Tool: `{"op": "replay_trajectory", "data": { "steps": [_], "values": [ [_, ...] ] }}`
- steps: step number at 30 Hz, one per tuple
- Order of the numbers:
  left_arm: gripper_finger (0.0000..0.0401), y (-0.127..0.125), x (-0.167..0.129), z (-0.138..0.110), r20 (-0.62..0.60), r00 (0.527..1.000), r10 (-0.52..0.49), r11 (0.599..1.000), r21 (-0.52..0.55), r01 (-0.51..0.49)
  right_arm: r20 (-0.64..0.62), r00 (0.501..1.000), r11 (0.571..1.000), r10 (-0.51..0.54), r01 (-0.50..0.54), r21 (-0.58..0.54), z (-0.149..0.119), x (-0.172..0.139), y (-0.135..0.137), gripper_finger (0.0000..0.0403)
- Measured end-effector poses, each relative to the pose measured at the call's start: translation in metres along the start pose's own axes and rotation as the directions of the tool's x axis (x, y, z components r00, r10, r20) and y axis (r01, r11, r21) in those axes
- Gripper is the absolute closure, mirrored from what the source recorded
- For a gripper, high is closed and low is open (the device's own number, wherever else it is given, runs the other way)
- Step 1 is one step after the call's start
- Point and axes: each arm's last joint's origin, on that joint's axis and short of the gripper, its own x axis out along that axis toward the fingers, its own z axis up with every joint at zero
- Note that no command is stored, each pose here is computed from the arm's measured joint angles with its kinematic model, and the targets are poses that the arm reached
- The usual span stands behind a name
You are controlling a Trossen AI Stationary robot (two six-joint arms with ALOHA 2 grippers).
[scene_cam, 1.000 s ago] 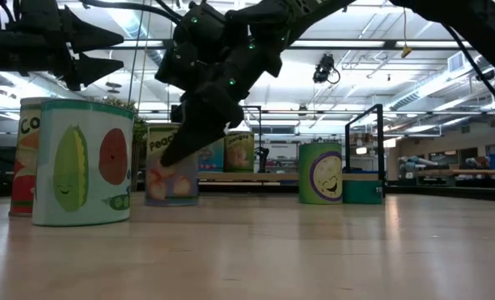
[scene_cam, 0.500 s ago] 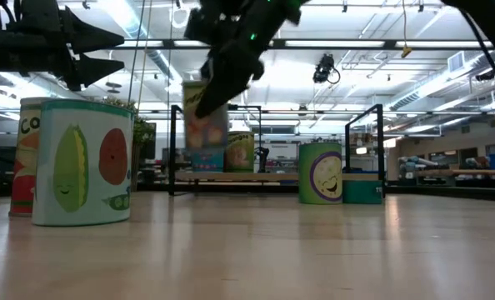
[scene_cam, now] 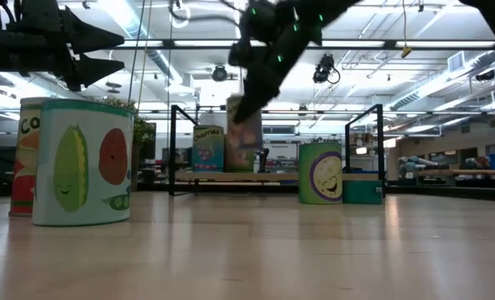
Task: Pick and place cans onto a shelf
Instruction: Put the canned peaches on the shelf
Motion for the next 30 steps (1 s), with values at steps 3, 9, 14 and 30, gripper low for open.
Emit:
{"op": "replay_trajectory", "data": {
  "steps": [3,9,14,30],
  "values": [
    [0.0009,0.0,0.0,0.0,0.0,1.0,0.0,1.0,0.0,0.0,0.04,0.999,0.999,-0.035,0.034,0.039,-0.019,0.01,-0.012,0.008],
    [0.0009,0.0,0.0,0.0,0.001,1.0,0.0,1.0,0.002,0.0,0.112,0.988,0.991,-0.11,0.099,0.095,-0.031,0.01,-0.039,0.008],
    [0.0009,0.0,0.0,0.0,0.001,1.0,0.0,1.0,0.002,0.0,0.135,0.986,0.988,-0.101,0.084,0.129,-0.036,0.008,-0.054,0.008],
    [0.0009,0.0,0.0,0.0,0.002,1.0,0.0,1.0,0.001,0.0,0.172,0.972,0.987,-0.158,0.148,0.068,-0.032,0.008,-0.06,0.0076]
  ]
}}
